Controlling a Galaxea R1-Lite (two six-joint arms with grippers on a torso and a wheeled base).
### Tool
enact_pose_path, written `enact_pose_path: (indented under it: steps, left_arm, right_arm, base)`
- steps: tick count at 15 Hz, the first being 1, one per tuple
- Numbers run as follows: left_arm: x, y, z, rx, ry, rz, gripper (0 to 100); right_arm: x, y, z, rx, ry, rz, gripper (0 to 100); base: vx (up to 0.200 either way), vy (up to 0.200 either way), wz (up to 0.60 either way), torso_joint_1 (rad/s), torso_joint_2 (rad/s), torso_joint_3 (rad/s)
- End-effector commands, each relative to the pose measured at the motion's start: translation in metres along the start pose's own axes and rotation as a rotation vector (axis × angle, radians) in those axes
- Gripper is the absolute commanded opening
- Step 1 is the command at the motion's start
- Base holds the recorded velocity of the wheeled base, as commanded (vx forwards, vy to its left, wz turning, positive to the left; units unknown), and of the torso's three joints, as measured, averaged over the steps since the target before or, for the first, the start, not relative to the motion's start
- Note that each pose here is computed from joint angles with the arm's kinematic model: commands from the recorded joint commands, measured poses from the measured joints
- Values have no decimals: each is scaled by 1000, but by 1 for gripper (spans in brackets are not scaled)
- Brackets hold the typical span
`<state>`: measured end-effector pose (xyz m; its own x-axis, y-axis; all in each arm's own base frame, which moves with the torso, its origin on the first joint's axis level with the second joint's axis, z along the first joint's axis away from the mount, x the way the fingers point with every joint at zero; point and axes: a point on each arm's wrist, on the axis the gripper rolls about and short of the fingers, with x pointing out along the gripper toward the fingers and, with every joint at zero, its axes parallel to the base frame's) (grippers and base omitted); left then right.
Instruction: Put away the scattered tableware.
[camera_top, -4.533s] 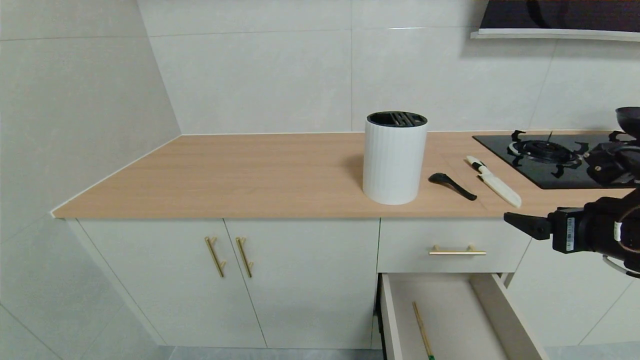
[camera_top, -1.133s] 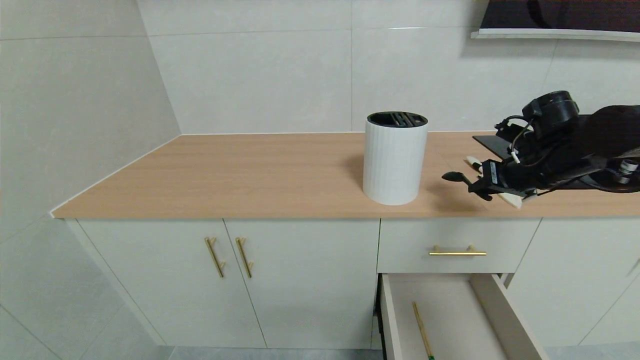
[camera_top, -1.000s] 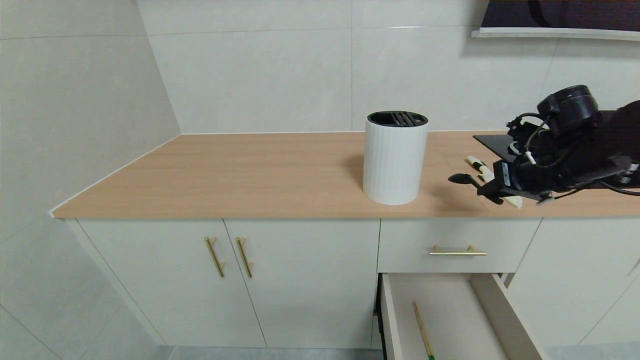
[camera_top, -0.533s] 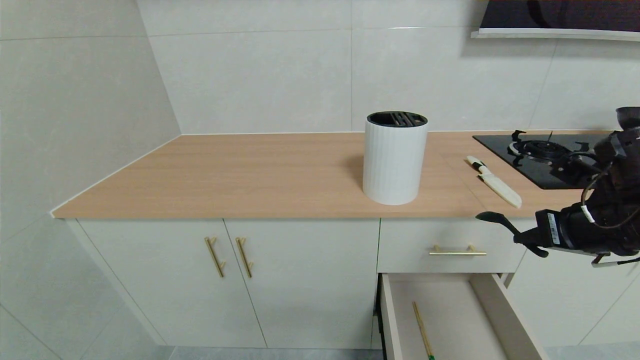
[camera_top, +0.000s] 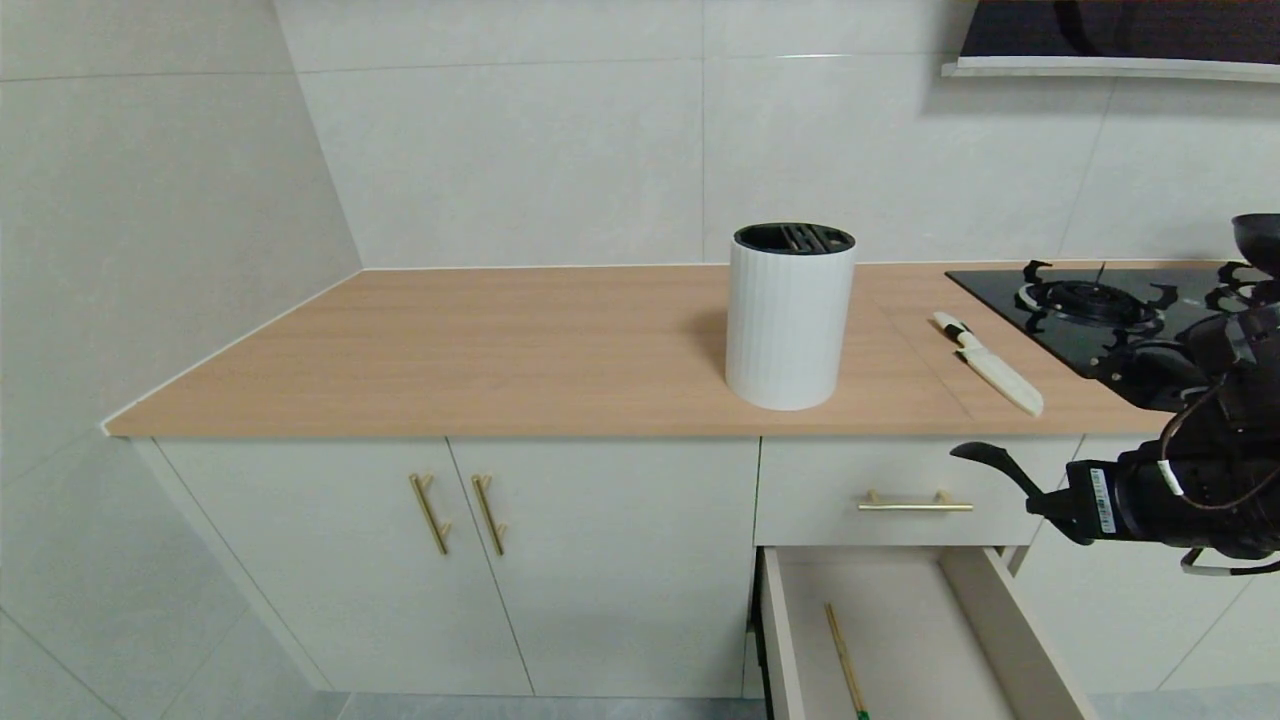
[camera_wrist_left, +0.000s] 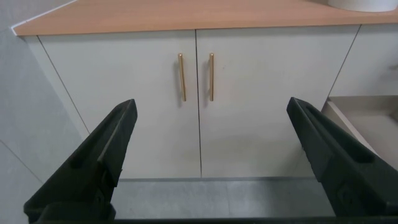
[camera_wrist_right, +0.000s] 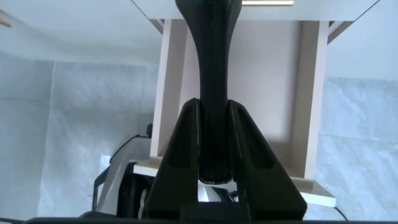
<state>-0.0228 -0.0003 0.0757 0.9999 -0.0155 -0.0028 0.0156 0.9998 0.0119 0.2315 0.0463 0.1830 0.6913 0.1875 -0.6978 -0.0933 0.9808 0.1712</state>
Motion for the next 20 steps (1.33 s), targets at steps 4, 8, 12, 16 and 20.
enact_pose_path:
  steps: [4,8,12,16,20]
  left_arm:
    - [0,0,0,0,0,0,100]
    - [0,0,0,0,0,0,100]
    - [0,0,0,0,0,0,100]
    - [0,0,0,0,0,0,100]
    - [0,0,0,0,0,0,100]
  right_arm:
    - [17,3,-7,-21,10,-22,0]
    - [18,3,-8,-22,13,-21,0]
    - [27,2,-9,-22,43,-27,0]
    - [31,2,-10,-21,57,-32,0]
    - [33,2,-11,-21,64,-33,0]
  base:
    - [0,0,0,-67,148,87]
    - [0,0,0,-185,454,259]
    - [0,0,0,-187,475,279]
    - [0,0,0,-170,464,297]
    - [0,0,0,-133,450,313]
